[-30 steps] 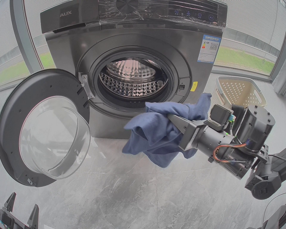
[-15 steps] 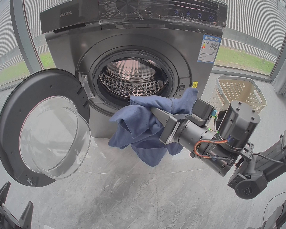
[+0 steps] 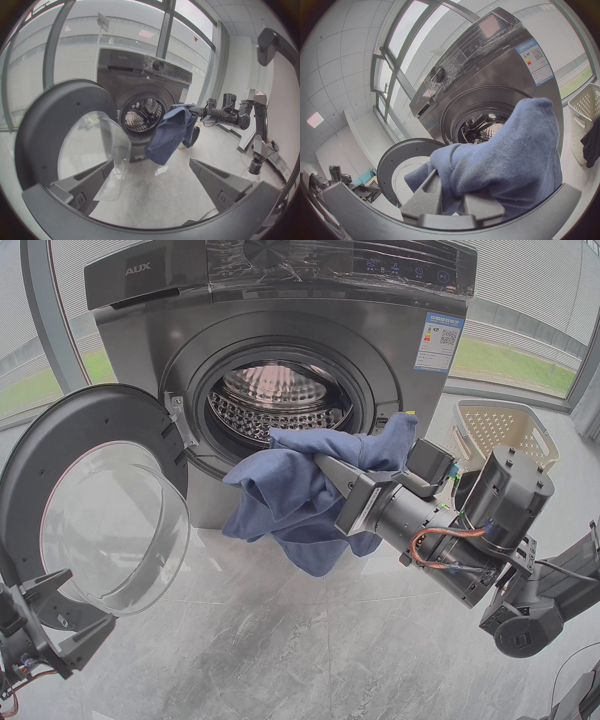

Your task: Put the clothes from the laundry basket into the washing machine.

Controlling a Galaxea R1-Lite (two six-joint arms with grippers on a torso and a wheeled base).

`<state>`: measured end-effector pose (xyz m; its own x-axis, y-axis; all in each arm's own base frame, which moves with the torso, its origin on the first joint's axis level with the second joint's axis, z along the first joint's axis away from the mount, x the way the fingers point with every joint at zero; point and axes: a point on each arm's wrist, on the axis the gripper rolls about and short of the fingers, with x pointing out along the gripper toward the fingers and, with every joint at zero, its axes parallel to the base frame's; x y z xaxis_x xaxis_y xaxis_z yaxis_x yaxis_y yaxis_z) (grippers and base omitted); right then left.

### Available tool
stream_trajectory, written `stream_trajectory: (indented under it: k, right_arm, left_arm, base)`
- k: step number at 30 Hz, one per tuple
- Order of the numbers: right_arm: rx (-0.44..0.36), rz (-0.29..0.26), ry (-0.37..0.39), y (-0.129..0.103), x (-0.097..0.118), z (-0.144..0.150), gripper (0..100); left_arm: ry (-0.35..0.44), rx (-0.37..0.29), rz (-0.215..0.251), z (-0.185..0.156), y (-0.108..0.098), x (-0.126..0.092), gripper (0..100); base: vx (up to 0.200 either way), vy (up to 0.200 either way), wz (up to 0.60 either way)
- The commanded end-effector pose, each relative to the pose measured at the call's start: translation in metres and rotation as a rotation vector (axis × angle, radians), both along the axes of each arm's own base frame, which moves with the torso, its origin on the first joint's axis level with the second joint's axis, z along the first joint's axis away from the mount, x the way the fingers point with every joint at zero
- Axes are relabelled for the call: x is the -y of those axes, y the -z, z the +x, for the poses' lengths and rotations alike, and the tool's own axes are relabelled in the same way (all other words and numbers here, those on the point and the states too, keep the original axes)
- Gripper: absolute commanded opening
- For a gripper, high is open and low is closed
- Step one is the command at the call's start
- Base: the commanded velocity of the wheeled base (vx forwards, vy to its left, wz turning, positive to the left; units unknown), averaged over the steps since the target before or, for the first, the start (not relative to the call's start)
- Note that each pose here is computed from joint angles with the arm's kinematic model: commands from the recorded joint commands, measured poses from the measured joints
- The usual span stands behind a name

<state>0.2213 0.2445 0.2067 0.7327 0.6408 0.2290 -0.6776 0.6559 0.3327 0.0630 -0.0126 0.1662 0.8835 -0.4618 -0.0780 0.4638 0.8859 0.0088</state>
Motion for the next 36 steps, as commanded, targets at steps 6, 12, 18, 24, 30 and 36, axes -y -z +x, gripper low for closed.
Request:
stream_trajectory:
  k: [6,12,18,24,30,36]
  right_arm:
    - [0.017,0.019,-0.004,-0.008,0.009,-0.008,0]
    - [0.018,0.02,-0.001,-0.009,0.012,-0.01,0]
    - [0.013,0.014,0.001,-0.008,0.018,-0.015,0]
    - [0.016,0.018,0.001,-0.009,0.016,-0.013,0]
    - [0.026,0.03,-0.001,-0.011,0.006,-0.005,0]
    - [0.032,0.036,-0.002,-0.012,-0.001,0.001,0]
  left_arm:
    - [0.249,-0.188,0.037,0.117,0.028,0.05,100]
    - [0.243,-0.186,0.041,0.144,0.035,0.061,100]
    - [0.291,-0.176,0.04,0.161,0.036,0.079,100]
    - [0.358,-0.198,0.031,0.155,0.038,0.096,100]
    - [0.419,-0.232,-0.012,0.152,0.038,0.114,100]
    - [0.454,-0.274,-0.083,0.154,0.037,0.13,100]
  base:
    - [0.0,0.0,0.0]
    - [0.0,0.0,0.0]
    - [0.0,0.0,0.0]
    - [0.0,0.0,0.0]
    - [0.0,0.0,0.0]
    - [0.0,0.0,0.0]
